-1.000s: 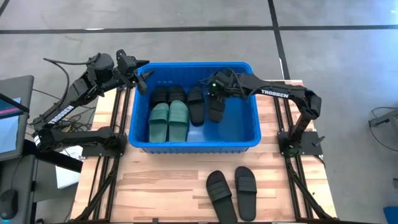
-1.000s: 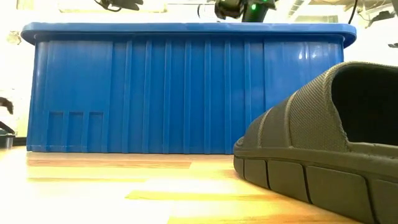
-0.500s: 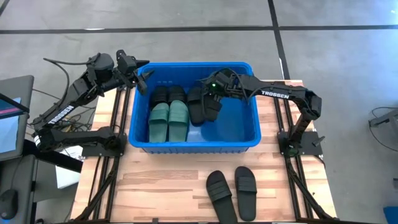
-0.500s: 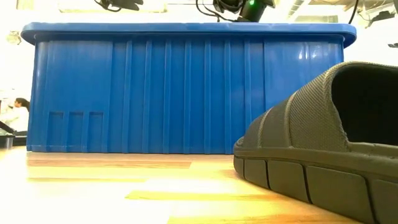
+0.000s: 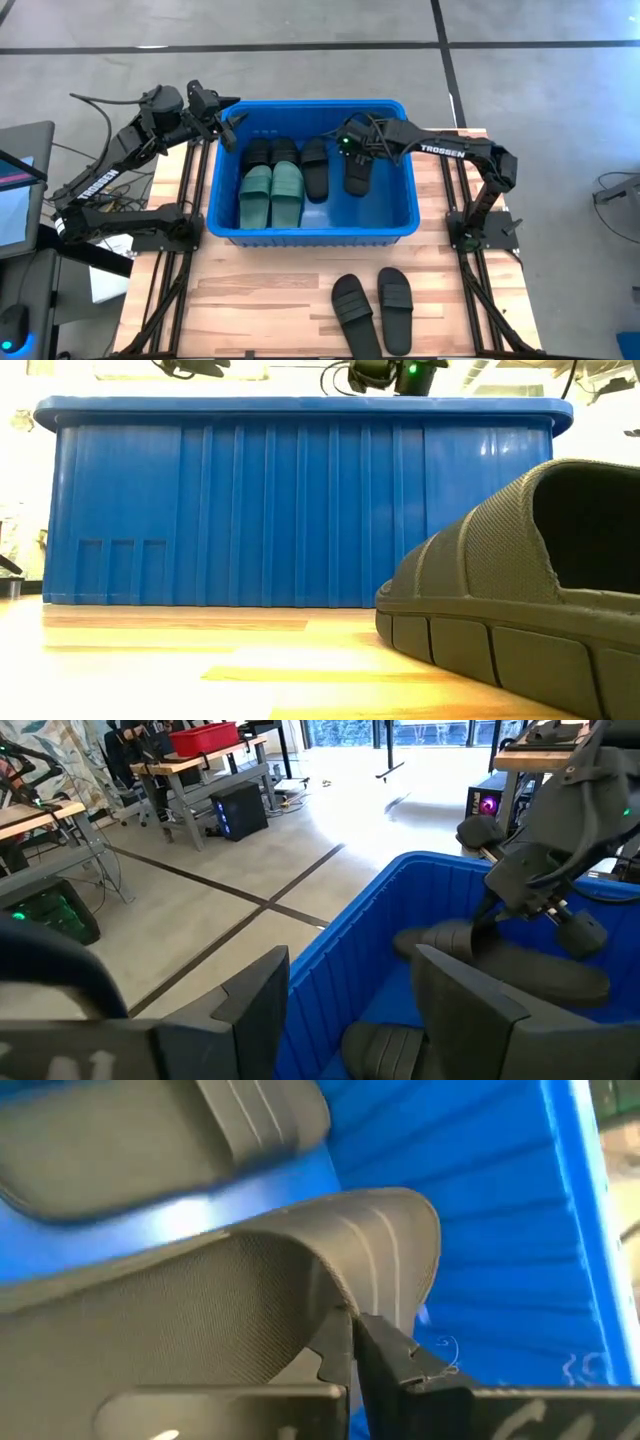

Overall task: Pick and place slides into bin
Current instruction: Adjust the black slide in the blue bin

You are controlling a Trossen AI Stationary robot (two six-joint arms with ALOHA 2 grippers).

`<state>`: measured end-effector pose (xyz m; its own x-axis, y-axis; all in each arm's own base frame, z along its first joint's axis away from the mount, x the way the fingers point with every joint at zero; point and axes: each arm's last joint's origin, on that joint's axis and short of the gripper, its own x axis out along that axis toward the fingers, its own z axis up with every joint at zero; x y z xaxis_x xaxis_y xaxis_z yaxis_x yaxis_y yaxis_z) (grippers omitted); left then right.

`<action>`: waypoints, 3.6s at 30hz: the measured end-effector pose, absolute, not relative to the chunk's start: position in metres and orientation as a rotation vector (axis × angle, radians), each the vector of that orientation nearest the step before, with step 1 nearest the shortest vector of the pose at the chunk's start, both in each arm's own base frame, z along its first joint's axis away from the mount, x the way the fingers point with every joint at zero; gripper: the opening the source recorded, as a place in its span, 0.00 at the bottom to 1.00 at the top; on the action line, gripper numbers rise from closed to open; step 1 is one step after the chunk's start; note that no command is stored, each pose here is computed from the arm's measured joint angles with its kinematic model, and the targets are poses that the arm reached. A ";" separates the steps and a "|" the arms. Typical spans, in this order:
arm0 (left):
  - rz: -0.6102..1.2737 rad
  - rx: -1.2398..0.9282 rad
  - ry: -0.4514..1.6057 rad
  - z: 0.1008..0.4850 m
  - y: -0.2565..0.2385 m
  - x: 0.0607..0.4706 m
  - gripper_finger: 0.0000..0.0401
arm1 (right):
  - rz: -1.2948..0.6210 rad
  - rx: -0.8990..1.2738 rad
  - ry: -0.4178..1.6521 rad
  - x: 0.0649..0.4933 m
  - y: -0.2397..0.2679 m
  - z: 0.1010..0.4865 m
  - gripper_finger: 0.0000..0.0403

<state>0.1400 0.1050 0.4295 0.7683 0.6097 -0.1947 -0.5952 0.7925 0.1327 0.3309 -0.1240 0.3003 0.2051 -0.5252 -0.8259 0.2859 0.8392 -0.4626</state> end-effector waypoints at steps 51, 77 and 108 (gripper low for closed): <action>0.645 0.052 0.234 0.429 0.105 0.140 0.50 | -0.583 -0.249 1.383 0.288 -0.141 0.272 0.00; 0.673 0.035 0.229 0.429 0.105 0.140 0.50 | -0.480 -0.260 1.394 0.270 -0.178 0.249 0.00; 0.696 0.001 0.212 0.430 0.106 0.140 0.50 | -0.236 -0.262 1.385 0.261 -0.186 0.246 0.00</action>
